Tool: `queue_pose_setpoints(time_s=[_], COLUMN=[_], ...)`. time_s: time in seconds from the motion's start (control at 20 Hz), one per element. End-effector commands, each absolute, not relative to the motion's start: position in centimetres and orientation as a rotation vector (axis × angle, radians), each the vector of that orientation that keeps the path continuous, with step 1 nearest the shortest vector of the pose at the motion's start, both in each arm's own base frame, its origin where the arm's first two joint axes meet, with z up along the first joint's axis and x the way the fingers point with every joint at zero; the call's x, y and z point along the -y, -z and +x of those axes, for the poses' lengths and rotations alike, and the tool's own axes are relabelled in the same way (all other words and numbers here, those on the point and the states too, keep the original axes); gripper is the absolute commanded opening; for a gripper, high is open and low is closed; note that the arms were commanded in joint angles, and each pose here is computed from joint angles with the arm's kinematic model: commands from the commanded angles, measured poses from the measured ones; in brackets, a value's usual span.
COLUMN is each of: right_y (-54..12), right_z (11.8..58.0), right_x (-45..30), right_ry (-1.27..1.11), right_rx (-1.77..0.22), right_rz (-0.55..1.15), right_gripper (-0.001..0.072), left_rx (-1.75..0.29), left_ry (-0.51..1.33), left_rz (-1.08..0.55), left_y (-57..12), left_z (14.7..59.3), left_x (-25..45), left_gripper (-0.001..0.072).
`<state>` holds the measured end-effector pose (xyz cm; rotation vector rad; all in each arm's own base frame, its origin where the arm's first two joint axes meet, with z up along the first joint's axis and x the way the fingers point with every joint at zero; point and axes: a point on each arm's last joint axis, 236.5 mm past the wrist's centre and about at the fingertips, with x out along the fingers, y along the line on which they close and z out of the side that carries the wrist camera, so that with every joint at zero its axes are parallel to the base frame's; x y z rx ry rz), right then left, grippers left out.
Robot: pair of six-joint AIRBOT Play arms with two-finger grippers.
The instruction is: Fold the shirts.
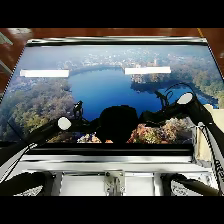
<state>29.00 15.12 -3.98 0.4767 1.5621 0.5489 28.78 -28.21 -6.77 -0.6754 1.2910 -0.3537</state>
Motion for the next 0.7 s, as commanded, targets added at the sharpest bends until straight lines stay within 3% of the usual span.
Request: queue_pose_setpoints(time_s=[0.0, 0.1, 0.15, 0.25, 0.45, 0.65], right_y=[5.5, 7.0, 7.8, 8.2, 2.3, -12.4], right_z=[30.2, 30.6, 30.5, 30.5, 32.1, 35.3], right_x=[-17.6, -19.0, -19.5, -19.9, -20.4, -18.2], right_ry=[-0.531, -0.499, -0.500, -0.500, -0.674, -0.675], right_rx=[-1.527, -1.534, -1.539, -1.539, -1.335, -0.894], right_rz=[0.458, 0.463, 0.449, 0.437, 0.275, 0.011], right_gripper=[0.0675, 0.0674, 0.0591, 0.0066, 0.0063, 0.0063], left_rx=[-1.223, -1.204, -1.188, -1.139, -0.970, -0.561], left_ry=[0.366, 0.399, 0.416, 0.459, 0.563, 0.706], left_rz=[-0.675, -0.652, -0.641, -0.607, -0.459, -0.237], left_y=[6.2, 5.4, 4.9, 3.3, -2.7, -19.4], left_z=[29.9, 29.8, 29.9, 30.1, 30.7, 31.2], left_x=[28.4, 28.5, 28.5, 28.5, 27.6, 26.1], left_gripper=[0.0046, 0.0042, 0.0042, 0.0041, 0.0040, 0.0040])
